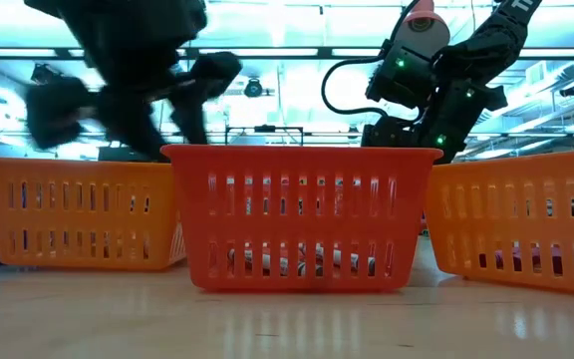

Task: Sort crayons
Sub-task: Put the black crayon into the blue bin

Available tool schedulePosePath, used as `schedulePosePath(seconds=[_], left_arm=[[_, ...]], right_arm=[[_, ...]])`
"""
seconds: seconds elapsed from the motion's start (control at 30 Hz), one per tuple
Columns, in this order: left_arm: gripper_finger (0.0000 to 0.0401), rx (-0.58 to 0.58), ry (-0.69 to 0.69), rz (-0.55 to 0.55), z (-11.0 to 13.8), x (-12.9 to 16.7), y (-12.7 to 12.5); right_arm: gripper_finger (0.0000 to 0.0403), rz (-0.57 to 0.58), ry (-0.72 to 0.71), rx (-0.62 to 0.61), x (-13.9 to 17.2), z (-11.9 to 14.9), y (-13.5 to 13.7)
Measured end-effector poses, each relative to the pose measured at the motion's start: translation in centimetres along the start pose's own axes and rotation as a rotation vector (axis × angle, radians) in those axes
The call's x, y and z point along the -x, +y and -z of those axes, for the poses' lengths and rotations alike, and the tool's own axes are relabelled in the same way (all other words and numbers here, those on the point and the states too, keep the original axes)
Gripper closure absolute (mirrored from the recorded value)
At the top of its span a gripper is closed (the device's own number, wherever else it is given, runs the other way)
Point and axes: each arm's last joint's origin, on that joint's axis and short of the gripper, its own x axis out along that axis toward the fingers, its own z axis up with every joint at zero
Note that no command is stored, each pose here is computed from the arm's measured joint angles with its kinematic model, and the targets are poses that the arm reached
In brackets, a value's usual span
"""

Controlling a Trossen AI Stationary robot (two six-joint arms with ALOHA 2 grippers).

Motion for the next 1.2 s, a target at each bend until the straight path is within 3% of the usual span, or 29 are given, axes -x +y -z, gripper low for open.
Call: schedulePosePath(seconds=[0.07, 0.17, 0.3, 0.47, 0.73, 1.0, 1.2], left_arm=[[0.0261, -0.015, 0.029, -0.112, -0.2, 0.0, 0.4], [0.0261, 0.051, 0.018, -0.19, -0.1, -0.1, 1.5], [0.0261, 0.309, -0.022, -0.269, 0.9, -0.6, 4.2], [0.026, 0.621, -0.148, -0.255, 2.6, -1.8, 7.3], [0.026, 1.023, -0.211, -0.284, 3.8, -5.8, 8.8], [0.0252, 1.134, -0.043, -0.419, 3.5, -9.4, 10.0], [0.0213, 1.247, -0.04, -0.482, 4.6, -11.1, 10.5]], right_arm=[[0.0298, 0.0, 0.0, 0.001, 0.0, 0.0, 0.0], [0.0298, 0.0, 0.0, 0.003, 0.0, 0.0, 0.0], [0.0298, 0.0, 0.0, 0.006, 0.0, 0.0, 0.0], [0.0298, 0.0, 0.0, 0.006, 0.0, 0.0, 0.0], [0.0298, 0.002, 0.042, -0.015, 0.0, 0.4, 0.0], [0.0298, 0.003, 0.033, -0.011, -0.1, 0.6, 0.0], [0.0298, 0.003, 0.01, 0.001, -0.3, 1.4, 0.0]])
